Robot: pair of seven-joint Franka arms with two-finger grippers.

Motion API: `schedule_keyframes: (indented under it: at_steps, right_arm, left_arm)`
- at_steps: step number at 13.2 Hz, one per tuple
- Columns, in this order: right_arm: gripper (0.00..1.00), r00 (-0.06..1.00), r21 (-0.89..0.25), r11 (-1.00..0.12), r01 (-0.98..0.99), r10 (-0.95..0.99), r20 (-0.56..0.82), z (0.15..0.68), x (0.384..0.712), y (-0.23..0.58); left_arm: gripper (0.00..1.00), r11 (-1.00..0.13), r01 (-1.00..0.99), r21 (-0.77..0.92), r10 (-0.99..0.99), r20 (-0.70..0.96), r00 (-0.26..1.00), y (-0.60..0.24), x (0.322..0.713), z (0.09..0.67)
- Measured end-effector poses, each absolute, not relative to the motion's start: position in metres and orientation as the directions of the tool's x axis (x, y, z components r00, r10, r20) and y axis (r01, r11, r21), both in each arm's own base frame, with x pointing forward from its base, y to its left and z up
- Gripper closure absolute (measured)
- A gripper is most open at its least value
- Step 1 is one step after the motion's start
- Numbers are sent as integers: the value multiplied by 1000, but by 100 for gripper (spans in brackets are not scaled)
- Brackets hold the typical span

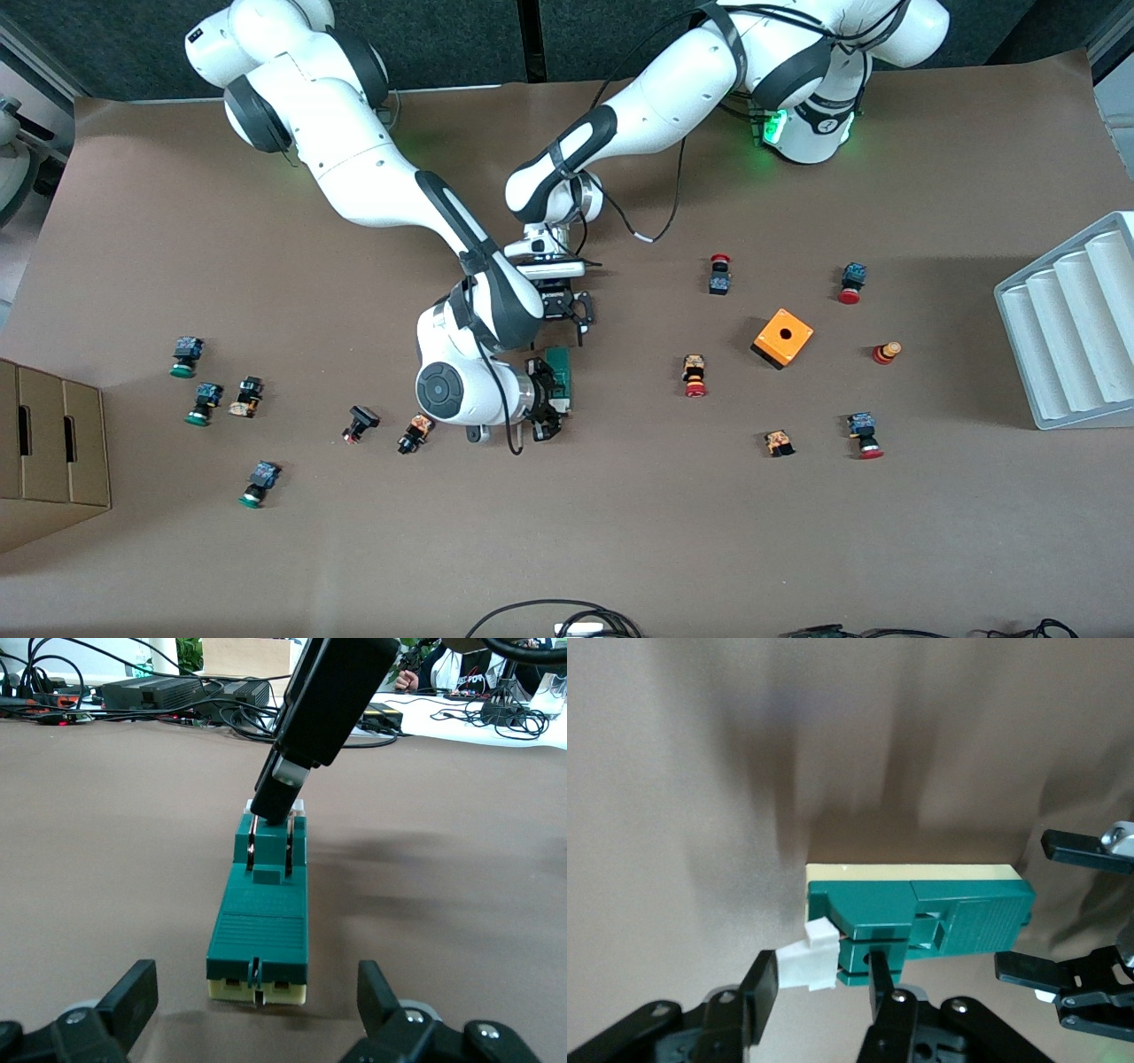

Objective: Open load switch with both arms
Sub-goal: 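Grasp the white lever of the switch with the right gripper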

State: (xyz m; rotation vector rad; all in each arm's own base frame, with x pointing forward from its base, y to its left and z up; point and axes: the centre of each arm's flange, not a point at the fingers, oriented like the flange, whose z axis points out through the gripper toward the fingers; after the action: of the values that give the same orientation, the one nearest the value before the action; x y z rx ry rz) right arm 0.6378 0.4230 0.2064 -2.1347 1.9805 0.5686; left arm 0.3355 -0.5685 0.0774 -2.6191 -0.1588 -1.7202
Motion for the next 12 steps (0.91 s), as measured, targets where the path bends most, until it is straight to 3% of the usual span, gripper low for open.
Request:
schedule_keyframes:
  at_steps: [1,12]
  right_arm:
    - [58,43,123,-98,-988,-919,-391,208,639,423]
    - [67,44,118,-97,-988,-919,-392,211,641,422]
  left_arm:
    - [0,-995,87,52,82,916,394,-569,336,77]
    - [0,-995,86,53,83,916,393,-569,336,77]
